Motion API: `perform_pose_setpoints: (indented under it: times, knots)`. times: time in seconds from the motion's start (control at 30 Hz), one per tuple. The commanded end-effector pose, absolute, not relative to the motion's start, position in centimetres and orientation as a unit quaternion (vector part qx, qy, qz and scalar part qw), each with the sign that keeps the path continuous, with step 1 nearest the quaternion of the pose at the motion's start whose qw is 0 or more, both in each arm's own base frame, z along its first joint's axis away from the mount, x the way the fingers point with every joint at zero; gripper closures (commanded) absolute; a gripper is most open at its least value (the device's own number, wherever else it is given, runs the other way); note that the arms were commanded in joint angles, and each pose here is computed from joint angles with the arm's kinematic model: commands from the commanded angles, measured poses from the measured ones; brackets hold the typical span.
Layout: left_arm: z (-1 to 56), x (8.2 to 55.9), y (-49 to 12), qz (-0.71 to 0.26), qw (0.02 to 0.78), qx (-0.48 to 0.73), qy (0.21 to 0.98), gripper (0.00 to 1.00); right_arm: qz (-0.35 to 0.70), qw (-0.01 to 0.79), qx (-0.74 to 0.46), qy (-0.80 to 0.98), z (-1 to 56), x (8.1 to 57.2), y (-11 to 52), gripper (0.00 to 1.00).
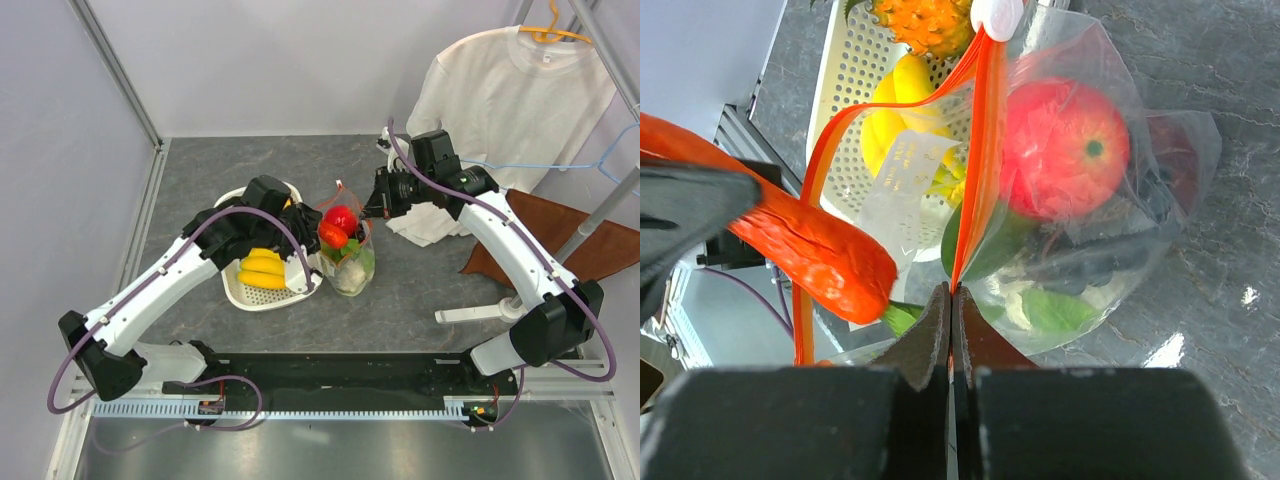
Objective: Place the food in the zip-top bag and seal the zipper
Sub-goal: Place the fake vegetable in the zipper food storage bag.
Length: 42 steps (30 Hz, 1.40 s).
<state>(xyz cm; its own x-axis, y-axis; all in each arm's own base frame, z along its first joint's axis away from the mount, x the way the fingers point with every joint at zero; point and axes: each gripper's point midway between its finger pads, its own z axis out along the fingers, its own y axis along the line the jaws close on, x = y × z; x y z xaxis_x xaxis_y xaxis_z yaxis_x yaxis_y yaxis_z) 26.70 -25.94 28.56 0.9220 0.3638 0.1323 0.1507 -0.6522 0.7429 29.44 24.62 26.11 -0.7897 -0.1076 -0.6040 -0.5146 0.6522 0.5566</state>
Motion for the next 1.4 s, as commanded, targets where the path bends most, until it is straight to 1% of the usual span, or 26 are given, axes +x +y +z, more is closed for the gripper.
perform_pose_setpoints:
  times: [0.0,0.07,0.17,0.2,0.27,0.33,0.4,0.47,0.57,0.6,0.67,0.7,0.77,0.8,0.83,0.9,0.97,1.0,1.13,1.17,1.2,1.23,1.27,1.3,1.33,1.37]
  knots:
    - [29.2,24.9,-29.2,0.206,0.343,0.906,-0.14,0.78,0.392,0.299,-0.196,0.848,28.4,30.1,25.6,1.0]
    - [29.2,24.6,-30.1,0.202,0.349,0.902,-0.153,0.76,0.392,0.298,-0.197,0.848,28.3,30.0,25.6,1.0]
    - [30.2,25.0,-31.7,0.221,0.377,0.884,-0.168,0.62,0.391,0.299,-0.197,0.848,28.2,30.0,25.5,1.0]
    - [30.6,25.1,-32.2,0.223,0.389,0.878,-0.168,0.54,0.392,0.298,-0.197,0.848,28.2,30.0,25.6,1.0]
    - [31.6,25.0,-33.3,0.225,0.421,0.863,-0.166,0.46,0.391,0.298,-0.198,0.848,28.1,30.0,25.6,1.0]
    - [33.6,25.9,-33.9,0.246,0.456,0.844,-0.138,0.2,0.392,0.3,-0.2,0.847,28.2,30.0,25.6,1.0]
    - [35.0,26.5,-33.6,0.25,0.478,0.837,-0.095,0.01,0.391,0.302,-0.202,0.846,28.4,29.9,25.5,1.0]
    - [36.1,26.8,-33.1,0.246,0.496,0.83,-0.057,0.0,0.391,0.303,-0.202,0.845,28.5,29.9,25.5,1.0]
    - [39.7,27.1,-31.7,0.22,0.56,0.797,0.055,0.0,0.389,0.305,-0.203,0.845,28.5,29.9,25.4,1.0]
    - [40.7,27.4,-30.9,0.181,0.592,0.774,0.135,0.0,0.389,0.306,-0.202,0.845,28.6,29.9,25.4,1.0]
    - [44.4,28.6,-29.0,0.152,0.64,0.719,0.223,0.0,0.388,0.305,-0.204,0.845,28.5,29.7,25.3,1.0]
    - [44.7,28.9,-28.1,0.094,0.66,0.68,0.304,0.0,0.388,0.307,-0.204,0.845,28.6,29.7,25.3,1.0]
    - [45.7,30.3,-25.6,0.074,0.675,0.625,0.385,0.0,0.387,0.308,-0.205,0.844,28.7,29.8,25.3,1.0]
    - [45.3,30.4,-25.0,0.037,0.679,0.588,0.438,0.0,0.386,0.311,-0.206,0.844,28.8,29.9,25.3,1.0]
    - [45.2,30.1,-24.4,0.023,0.679,0.57,0.462,0.0,0.386,0.311,-0.206,0.844,28.8,29.9,25.3,1.0]
    - [42.9,28.0,-24.2,-0.051,0.64,0.57,0.513,0.02,0.386,0.312,-0.205,0.844,28.9,29.9,25.3,1.0]
    - [41.9,24.3,-25.0,-0.152,0.606,0.587,0.514,0.1,0.386,0.311,-0.206,0.844,28.9,29.8,25.3,1.0]
    - [40.6,22.7,-25.2,-0.208,0.574,0.574,0.545,0.17,0.385,0.312,-0.206,0.844,28.9,29.8,25.2,1.0]
    - [37.0,15.7,-25.9,-0.418,0.45,0.564,0.552,0.26,0.379,0.319,-0.214,0.842,29.0,29.6,24.9,1.0]
    - [36.9,14.2,-25.6,-0.445,0.436,0.551,0.556,0.3,0.378,0.319,-0.215,0.842,29.1,29.6,24.9,1.0]
    - [37.5,14.3,-26.0,-0.459,0.453,0.541,0.54,0.3,0.378,0.319,-0.217,0.841,29.1,29.5,24.9,1.0]
    - [35.0,13.9,-25.9,-0.488,0.423,0.526,0.553,0.3,0.378,0.319,-0.218,0.841,29.1,29.4,24.8,1.0]
    - [34.9,13.4,-25.9,-0.51,0.418,0.507,0.555,0.3,0.378,0.318,-0.218,0.842,28.9,29.4,24.8,1.0]
    - [36.6,13.3,-25.9,-0.511,0.463,0.512,0.512,0.3,0.378,0.317,-0.219,0.842,28.9,29.3,24.8,1.0]
    - [34.7,13.5,-26.0,-0.515,0.463,0.504,0.516,0.3,0.378,0.316,-0.218,0.842,28.8,29.3,24.8,1.0]
    - [34.6,13.6,-26.1,-0.526,0.464,0.485,0.522,0.3,0.378,0.315,-0.22,0.842,28.7,29.3,24.8,1.0]
